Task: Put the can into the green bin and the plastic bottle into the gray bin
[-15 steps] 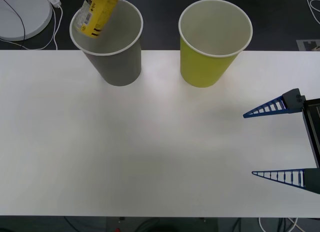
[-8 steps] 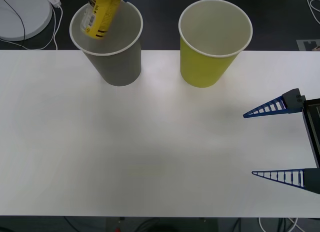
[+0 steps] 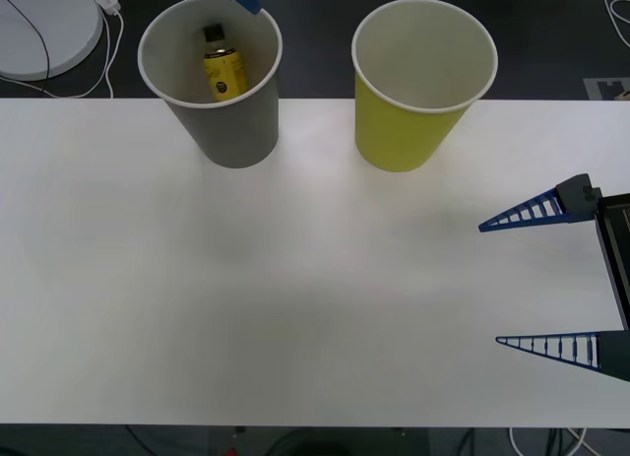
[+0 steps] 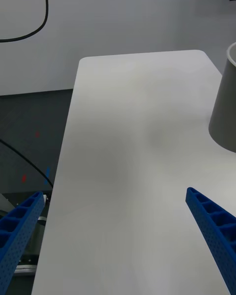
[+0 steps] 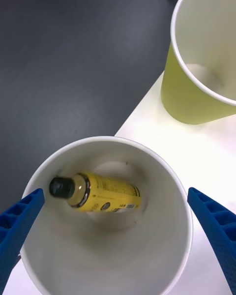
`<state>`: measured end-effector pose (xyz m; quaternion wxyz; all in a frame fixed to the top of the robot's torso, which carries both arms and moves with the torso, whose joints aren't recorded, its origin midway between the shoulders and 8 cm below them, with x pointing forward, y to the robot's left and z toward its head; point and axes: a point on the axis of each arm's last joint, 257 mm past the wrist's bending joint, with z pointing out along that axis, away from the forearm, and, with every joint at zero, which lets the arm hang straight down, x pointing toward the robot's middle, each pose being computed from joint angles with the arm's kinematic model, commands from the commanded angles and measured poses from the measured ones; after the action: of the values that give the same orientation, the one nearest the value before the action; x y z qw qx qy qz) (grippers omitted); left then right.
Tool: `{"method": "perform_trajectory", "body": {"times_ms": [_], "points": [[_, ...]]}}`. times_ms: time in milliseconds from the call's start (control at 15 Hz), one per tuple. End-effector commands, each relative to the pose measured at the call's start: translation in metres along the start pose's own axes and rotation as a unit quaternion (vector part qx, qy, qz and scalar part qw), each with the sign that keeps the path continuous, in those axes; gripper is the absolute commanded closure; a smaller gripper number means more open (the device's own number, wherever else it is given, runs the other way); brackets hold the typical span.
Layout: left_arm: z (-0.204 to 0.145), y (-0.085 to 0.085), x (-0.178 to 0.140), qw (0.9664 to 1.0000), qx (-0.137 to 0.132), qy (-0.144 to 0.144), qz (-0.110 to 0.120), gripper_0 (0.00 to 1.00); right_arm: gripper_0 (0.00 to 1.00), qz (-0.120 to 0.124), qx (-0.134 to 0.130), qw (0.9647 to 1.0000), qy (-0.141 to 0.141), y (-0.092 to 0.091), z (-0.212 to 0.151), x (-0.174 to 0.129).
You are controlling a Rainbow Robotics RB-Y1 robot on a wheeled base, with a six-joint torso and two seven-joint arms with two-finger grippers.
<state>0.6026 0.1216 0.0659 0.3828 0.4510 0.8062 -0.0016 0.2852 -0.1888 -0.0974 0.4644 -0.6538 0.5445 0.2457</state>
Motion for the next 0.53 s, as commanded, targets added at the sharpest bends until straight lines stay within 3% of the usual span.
{"method": "perform_trajectory", "body": {"times_ms": [67,533], "points": [[0.0,0.001,0.001,1.0,-0.001,0.0,-0.001,0.0,0.0,0.0,0.0,1.0,0.0,0.0,0.0,0.0],[-0.009,0.002,0.015,0.9999,-0.007,0.003,0.008,0.0,0.0,0.0,0.0,1.0,0.0,0.0,0.0,0.0]]}}
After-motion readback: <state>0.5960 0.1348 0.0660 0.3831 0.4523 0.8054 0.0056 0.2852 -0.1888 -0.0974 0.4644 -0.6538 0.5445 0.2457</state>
